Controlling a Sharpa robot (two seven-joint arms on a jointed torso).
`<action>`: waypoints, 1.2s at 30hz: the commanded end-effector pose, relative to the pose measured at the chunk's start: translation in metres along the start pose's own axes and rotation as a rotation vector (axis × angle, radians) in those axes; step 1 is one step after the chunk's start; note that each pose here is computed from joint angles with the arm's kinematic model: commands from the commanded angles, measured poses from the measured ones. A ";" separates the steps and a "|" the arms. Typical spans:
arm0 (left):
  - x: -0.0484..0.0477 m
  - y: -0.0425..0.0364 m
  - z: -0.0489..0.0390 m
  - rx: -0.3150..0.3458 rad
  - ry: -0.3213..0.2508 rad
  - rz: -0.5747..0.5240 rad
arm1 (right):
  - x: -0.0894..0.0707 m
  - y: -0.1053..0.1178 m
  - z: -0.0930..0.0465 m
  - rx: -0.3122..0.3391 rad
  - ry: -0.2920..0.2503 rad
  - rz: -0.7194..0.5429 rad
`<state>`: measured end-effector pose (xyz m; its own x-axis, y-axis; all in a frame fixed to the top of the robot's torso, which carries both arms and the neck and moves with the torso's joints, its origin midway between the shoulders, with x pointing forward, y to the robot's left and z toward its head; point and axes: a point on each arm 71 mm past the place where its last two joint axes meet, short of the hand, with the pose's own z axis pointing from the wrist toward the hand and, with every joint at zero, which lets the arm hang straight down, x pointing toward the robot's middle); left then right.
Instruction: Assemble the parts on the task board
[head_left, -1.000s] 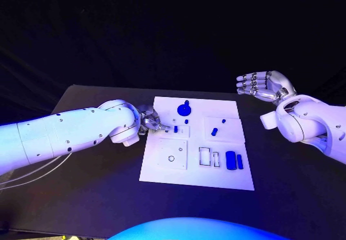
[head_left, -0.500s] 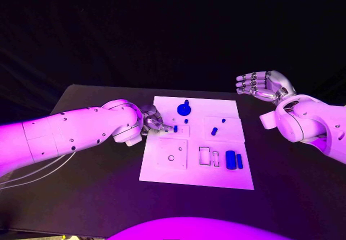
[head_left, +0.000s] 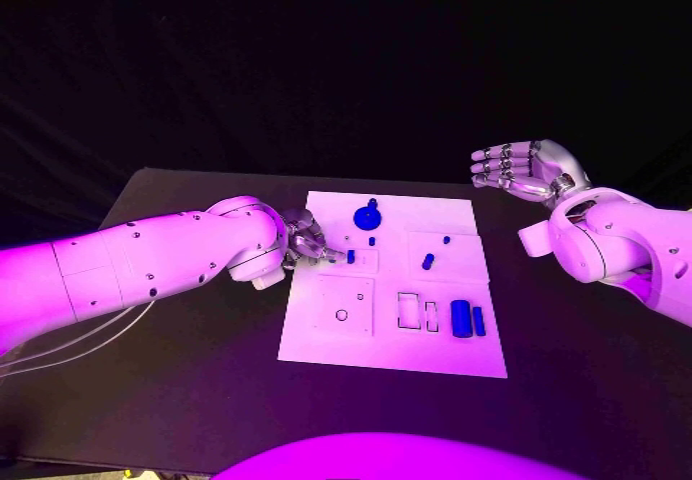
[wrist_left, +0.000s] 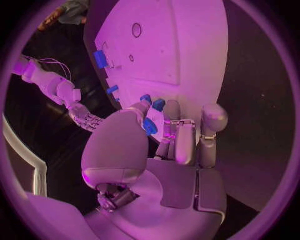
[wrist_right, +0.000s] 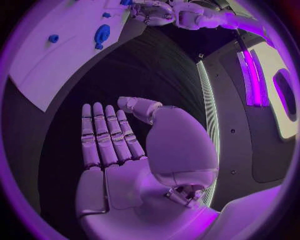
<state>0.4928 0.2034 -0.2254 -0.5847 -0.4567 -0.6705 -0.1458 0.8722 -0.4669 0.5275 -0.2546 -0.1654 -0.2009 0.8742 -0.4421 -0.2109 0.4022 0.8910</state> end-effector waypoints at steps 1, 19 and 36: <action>0.0008 -0.0001 0.0012 -0.004 0.008 0.003 | 0.001 0.000 0.000 -0.002 0.004 0.001; 0.0016 -0.0022 0.0030 0.002 0.015 0.005 | 0.001 0.000 0.000 -0.001 0.005 0.002; 0.0035 -0.0057 0.0026 0.029 0.028 -0.016 | 0.001 0.000 0.000 -0.001 0.006 0.004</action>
<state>0.4952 0.2004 -0.2257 -0.5983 -0.4630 -0.6539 -0.1390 0.8637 -0.4844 0.5274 -0.2544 -0.1658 -0.2037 0.8745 -0.4403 -0.2091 0.4005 0.8921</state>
